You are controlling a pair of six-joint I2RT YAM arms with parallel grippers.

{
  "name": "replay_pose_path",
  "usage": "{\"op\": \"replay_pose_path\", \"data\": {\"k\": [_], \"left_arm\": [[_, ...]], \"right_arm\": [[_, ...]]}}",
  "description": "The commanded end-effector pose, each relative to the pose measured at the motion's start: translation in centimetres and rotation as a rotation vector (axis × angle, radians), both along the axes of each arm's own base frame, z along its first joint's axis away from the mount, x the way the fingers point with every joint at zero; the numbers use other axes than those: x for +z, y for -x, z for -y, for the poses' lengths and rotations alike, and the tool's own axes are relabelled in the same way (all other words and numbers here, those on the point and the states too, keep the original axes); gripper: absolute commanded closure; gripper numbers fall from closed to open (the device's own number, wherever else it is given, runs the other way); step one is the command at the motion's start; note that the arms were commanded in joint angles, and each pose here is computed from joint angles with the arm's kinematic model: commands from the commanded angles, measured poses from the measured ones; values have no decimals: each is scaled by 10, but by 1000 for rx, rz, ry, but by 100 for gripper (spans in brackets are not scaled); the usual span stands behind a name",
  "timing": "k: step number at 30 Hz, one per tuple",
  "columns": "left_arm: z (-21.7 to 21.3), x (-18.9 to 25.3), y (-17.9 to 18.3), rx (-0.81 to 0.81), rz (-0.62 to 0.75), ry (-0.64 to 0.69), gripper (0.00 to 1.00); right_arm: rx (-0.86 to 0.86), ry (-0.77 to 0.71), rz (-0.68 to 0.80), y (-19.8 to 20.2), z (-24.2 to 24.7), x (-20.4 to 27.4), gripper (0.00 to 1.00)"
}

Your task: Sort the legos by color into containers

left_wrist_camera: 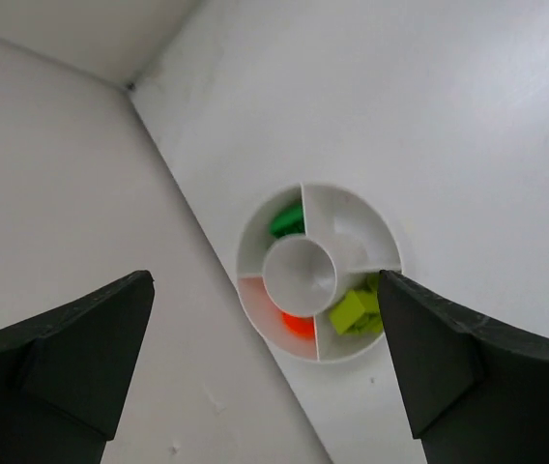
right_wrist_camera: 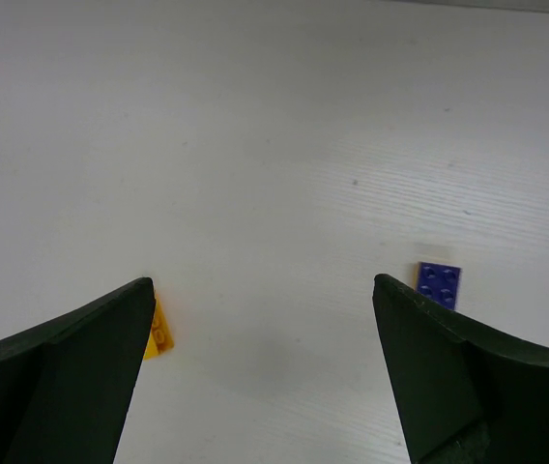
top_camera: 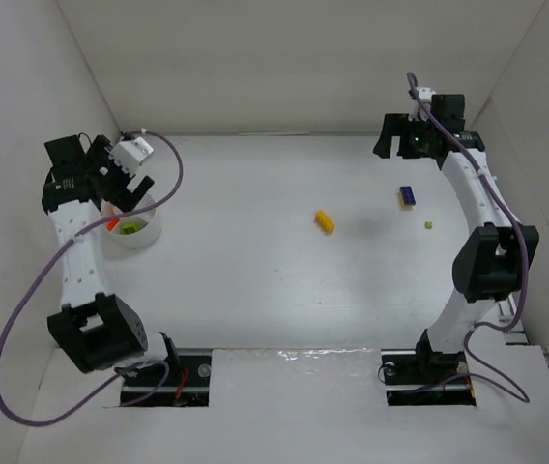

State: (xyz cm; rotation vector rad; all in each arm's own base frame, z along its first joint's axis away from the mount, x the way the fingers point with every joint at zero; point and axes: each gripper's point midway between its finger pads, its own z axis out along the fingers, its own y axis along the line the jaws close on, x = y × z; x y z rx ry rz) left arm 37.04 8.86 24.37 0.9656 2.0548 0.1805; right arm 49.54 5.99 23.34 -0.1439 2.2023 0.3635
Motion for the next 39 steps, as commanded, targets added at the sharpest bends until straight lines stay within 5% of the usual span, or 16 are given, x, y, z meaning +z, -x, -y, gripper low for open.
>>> {"op": "replay_pose_path", "data": {"k": [1,2,7,14,26,39], "left_arm": [[41,78,-5,69,262,236,0],[50,103,-3,64,358,262,0],[81,96,8,94,355,454,0],[116,68,7,102,174,539,0],[137,39,2,149,203,512,0],[144,24,7,132,139,534,0]], "right_arm": [[-175,23,238,-8,57,75,1],[-185,21,252,-9,65,78,1],[-225,32,171,8,97,62,1],[-242,98,-168,61,147,-25,32],[-349,109,-439,111,165,-141,40],[-369,185,-439,79,147,-174,41]]}}
